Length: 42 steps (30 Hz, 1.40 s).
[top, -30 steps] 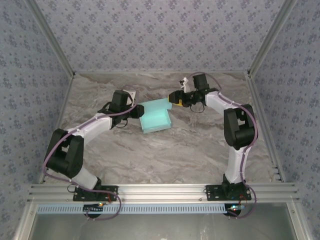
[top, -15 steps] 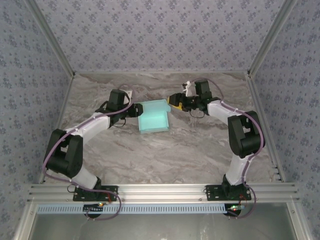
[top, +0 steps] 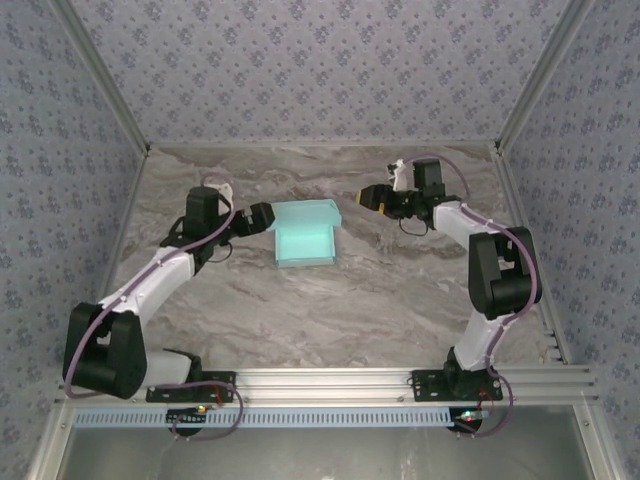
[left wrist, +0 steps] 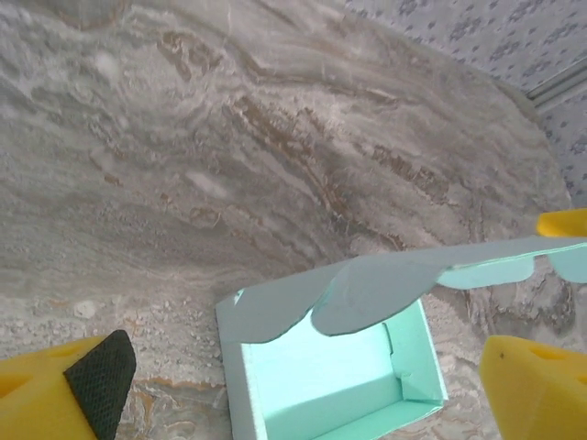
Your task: Fold the paper box
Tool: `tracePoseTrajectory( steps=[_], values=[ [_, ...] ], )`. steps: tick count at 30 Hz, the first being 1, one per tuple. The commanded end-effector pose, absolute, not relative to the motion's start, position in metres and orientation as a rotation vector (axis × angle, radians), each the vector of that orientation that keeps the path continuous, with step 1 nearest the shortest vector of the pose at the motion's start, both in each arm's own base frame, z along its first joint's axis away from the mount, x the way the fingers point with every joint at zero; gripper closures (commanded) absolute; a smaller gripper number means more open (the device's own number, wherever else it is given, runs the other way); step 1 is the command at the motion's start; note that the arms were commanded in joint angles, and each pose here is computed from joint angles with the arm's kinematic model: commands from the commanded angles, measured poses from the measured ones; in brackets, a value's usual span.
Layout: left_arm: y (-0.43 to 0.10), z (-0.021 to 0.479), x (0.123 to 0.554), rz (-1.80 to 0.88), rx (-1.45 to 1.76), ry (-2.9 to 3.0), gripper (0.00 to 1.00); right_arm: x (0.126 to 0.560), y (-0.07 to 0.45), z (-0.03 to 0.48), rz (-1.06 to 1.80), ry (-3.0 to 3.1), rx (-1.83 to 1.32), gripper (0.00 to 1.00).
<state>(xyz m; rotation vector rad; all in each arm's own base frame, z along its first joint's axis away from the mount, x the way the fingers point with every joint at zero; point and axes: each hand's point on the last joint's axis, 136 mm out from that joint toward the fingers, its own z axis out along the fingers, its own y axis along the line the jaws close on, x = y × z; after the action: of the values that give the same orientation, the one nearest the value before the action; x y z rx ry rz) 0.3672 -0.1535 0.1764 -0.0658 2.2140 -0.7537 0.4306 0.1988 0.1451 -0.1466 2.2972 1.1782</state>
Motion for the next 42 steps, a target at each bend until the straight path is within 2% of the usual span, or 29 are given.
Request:
tracePoseTrajectory(
  steps=[1, 4, 5, 9, 14, 22, 30, 34, 37, 42],
  values=[
    [-0.159, 0.163, 0.359, -0.749, 0.030, 2.232, 0.09, 0.417, 0.205, 0.146, 1.097, 2.223, -0.382, 0.43],
    [-0.167, 0.147, 0.357, -0.768, 0.058, 2.241, 0.25, 0.409, 0.219, 0.141, 1.148, 2.205, -0.437, 0.46],
    [-0.169, 0.144, 0.358, -0.766, 0.063, 2.245, 0.26, 0.407, 0.224, 0.139, 1.155, 2.199, -0.455, 0.46],
    [-0.180, 0.144, 0.362, -0.725, 0.144, 2.239, 0.31, 0.397, 0.244, 0.135, 1.154, 2.169, -0.575, 0.44],
    [-0.191, 0.151, 0.363, -0.551, 0.310, 2.186, 0.36, 0.393, 0.260, 0.133, 1.127, 2.132, -0.678, 0.40],
    [-0.186, 0.139, 0.379, -0.454, 0.300, 2.215, 0.45, 0.395, 0.269, 0.126, 1.084, 2.153, -0.704, 0.41],
    [-0.191, 0.143, 0.381, -0.482, 0.303, 2.206, 0.59, 0.389, 0.279, 0.125, 1.078, 2.189, -0.704, 0.59],
    [-0.197, 0.145, 0.380, -0.527, 0.318, 2.205, 0.66, 0.386, 0.286, 0.124, 1.058, 2.208, -0.700, 0.63],
    [-0.196, 0.145, 0.380, -0.523, 0.314, 2.218, 0.65, 0.389, 0.282, 0.120, 0.995, 2.242, -0.664, 0.62],
    [-0.166, 0.149, 0.375, -0.426, 0.249, 2.209, 0.37, 0.395, 0.269, 0.119, 0.957, 2.262, -0.619, 0.67]
  ],
)
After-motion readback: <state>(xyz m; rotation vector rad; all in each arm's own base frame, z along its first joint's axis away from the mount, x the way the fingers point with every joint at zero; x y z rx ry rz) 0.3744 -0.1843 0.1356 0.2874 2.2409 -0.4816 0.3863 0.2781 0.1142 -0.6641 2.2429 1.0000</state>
